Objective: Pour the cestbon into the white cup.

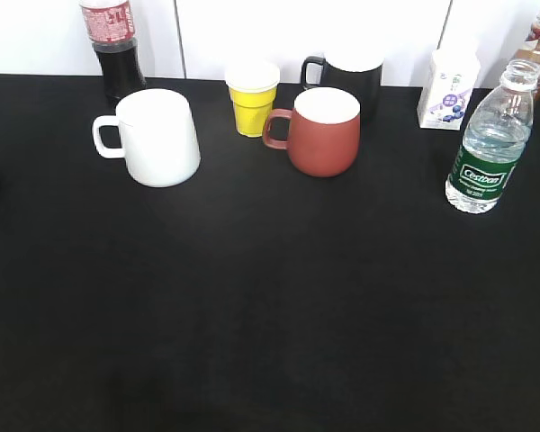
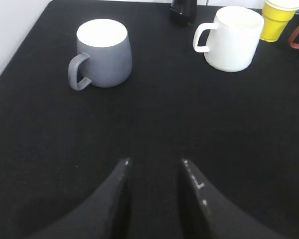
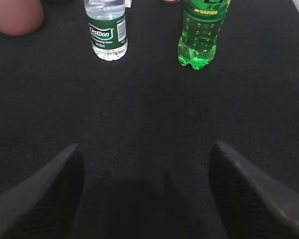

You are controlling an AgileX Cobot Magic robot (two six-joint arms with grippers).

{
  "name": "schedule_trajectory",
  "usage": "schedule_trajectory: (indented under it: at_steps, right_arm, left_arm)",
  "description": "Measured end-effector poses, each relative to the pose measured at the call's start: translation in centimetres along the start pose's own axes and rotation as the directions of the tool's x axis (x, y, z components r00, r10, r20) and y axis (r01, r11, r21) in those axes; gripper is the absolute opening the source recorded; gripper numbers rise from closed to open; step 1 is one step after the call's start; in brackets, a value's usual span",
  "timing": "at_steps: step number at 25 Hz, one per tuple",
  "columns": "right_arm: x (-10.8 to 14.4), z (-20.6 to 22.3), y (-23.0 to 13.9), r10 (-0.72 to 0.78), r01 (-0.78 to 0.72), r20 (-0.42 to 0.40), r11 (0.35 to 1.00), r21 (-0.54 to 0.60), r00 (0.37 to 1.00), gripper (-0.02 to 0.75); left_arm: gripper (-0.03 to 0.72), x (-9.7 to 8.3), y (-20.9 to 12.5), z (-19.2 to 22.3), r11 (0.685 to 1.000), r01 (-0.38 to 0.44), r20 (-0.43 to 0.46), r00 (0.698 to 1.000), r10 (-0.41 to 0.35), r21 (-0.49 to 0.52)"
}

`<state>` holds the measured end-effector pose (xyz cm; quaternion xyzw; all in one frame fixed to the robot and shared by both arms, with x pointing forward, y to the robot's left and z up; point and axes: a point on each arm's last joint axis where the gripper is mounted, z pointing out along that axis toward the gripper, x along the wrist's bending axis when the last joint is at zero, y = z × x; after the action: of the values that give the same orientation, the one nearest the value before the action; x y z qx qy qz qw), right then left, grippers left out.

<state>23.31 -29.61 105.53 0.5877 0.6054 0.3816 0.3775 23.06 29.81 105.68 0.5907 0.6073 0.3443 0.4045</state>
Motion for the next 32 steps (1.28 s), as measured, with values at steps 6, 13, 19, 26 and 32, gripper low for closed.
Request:
schedule_trajectory:
  at_steps: [6, 13, 19, 26, 32]
  right_arm:
    - [0.0, 0.0, 0.0, 0.0, 0.0, 0.0, 1.0, 0.0, 1.0, 0.594]
    - [0.0, 0.0, 0.0, 0.0, 0.0, 0.0, 1.0, 0.0, 1.0, 0.594]
    - [0.0, 0.0, 0.0, 0.0, 0.0, 0.0, 1.0, 0.0, 1.0, 0.594]
    - [0.0, 0.0, 0.0, 0.0, 0.0, 0.0, 1.0, 0.0, 1.0, 0.594]
    - [0.0, 0.0, 0.0, 0.0, 0.0, 0.0, 1.0, 0.0, 1.0, 0.594]
  left_arm:
    - [0.239, 0.0, 0.0, 0.0, 1.0, 0.0, 0.0, 1.0, 0.0, 0.0]
    - [0.292, 0.0, 0.0, 0.0, 1.0, 0.001, 0.001, 1.0, -0.001, 0.0]
    - [0.563, -1.2, 4.8, 1.8, 0.998, -0.042, 0.096, 0.995, 0.037, 0.052]
    - [0.564, -1.3, 9.8, 6.5, 0.958, 0.017, 0.111, 0.994, 0.016, -0.288]
    - [0.564, -1.5, 3.7, 12.2, 0.97, 0.07, 0.164, 0.986, -0.031, -0.233]
